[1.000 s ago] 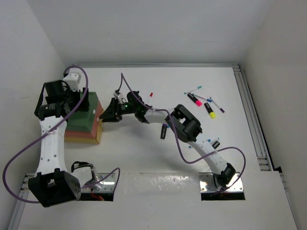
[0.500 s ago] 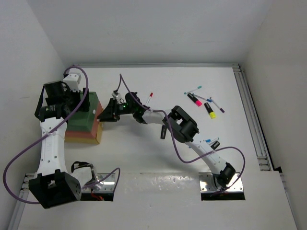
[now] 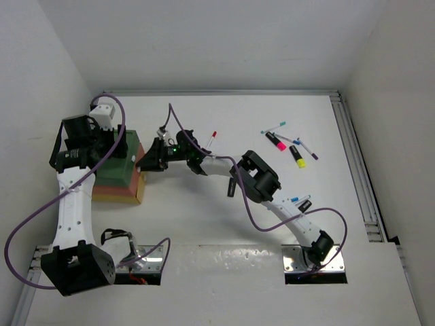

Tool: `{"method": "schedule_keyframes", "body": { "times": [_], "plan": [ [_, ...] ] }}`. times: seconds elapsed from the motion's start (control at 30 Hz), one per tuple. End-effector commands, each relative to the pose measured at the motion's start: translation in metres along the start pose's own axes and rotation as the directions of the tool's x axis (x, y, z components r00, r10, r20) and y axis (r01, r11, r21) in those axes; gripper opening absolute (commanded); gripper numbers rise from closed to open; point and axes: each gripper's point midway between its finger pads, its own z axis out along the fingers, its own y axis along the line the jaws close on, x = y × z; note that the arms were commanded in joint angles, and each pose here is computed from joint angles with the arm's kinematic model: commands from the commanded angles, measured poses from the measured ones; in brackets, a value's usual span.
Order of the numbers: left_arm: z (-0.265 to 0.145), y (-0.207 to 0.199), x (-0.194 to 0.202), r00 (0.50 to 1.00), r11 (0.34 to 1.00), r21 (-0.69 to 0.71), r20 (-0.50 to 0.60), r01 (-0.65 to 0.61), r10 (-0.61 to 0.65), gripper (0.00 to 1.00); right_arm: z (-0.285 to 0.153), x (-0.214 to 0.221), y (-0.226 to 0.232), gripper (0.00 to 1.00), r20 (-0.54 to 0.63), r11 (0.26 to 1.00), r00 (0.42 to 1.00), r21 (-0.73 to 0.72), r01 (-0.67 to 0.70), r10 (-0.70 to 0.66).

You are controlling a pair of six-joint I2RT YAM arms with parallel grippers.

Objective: Sort the stationery into containers
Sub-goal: Open the drawer in the storage box.

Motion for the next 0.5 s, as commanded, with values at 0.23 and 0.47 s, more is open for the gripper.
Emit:
{"method": "schedule_keyframes", "body": {
  "times": [0.23,0.47],
  "plan": [
    [0.002,-0.009,0.062,0.975,0.999,0.030,-0.221,0.034,-0.026,0.86,0.013,0.009,0.025,0.38,-0.002,0.994,0.999,-0.095,0.049,-0.049],
    [0.003,-0.010,0.064,0.974,0.999,0.032,-0.223,0.038,-0.030,0.86,0.013,0.009,0.030,0.20,-0.001,0.993,0.998,-0.107,0.055,-0.056]
  ]
}}
